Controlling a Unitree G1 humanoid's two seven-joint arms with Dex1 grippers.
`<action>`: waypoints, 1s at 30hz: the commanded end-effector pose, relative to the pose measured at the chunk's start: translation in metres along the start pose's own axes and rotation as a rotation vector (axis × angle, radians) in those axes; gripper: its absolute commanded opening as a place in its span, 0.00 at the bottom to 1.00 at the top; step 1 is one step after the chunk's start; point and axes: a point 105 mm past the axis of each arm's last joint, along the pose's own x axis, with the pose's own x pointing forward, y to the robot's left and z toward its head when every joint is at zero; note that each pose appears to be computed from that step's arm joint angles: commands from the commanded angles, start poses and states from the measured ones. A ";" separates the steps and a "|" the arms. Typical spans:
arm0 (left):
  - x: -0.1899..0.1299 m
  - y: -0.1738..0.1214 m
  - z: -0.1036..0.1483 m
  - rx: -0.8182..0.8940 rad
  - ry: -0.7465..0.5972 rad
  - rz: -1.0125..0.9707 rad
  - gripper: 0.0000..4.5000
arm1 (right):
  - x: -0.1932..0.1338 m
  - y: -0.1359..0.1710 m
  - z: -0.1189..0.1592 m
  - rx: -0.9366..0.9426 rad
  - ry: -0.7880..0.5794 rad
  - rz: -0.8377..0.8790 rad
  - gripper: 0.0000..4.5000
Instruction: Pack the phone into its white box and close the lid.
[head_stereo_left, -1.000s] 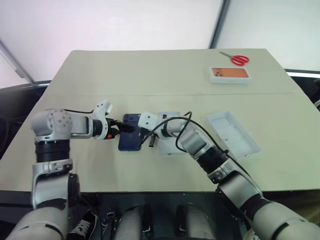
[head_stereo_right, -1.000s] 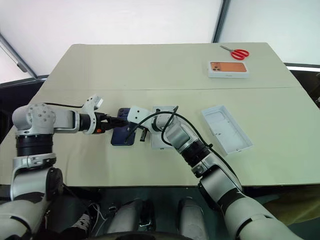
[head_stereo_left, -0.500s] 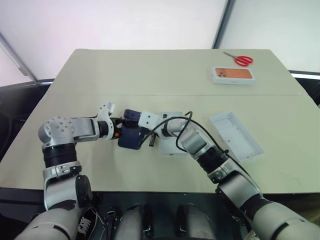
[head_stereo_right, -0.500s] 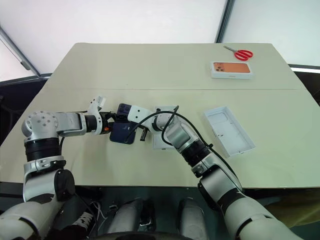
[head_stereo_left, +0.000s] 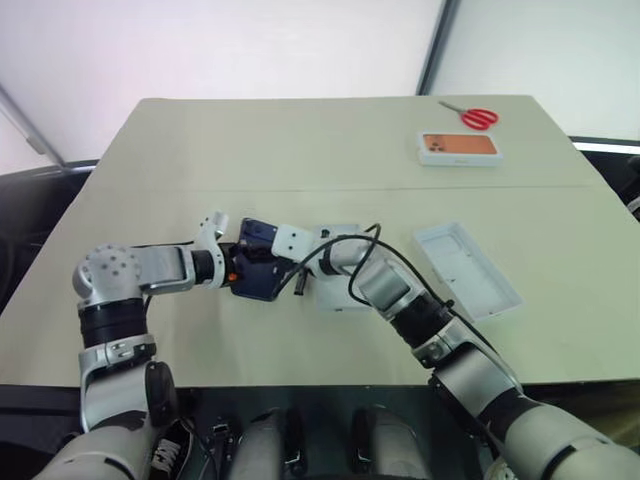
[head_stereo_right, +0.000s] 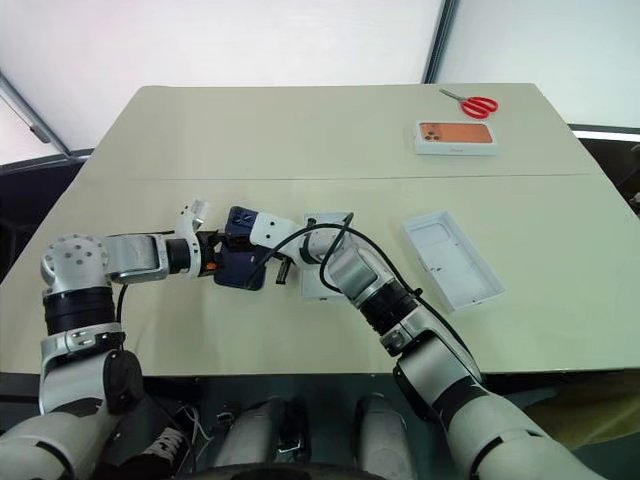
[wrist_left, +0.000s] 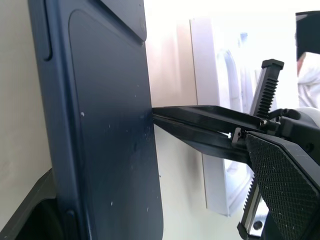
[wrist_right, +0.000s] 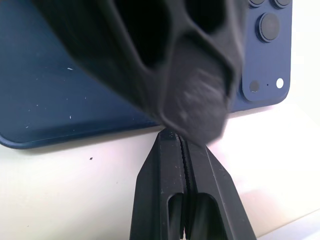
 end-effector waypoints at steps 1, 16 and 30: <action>-0.005 0.016 -0.011 -0.044 0.028 0.034 0.87 | 0.000 0.003 0.009 -0.015 -0.025 0.010 0.00; -0.014 0.032 -0.020 -0.141 -0.018 -0.032 0.53 | 0.000 0.003 0.011 -0.030 -0.029 0.011 0.00; -0.008 0.030 -0.027 -0.156 -0.007 -0.082 0.05 | 0.000 0.004 0.010 -0.031 -0.028 0.010 0.00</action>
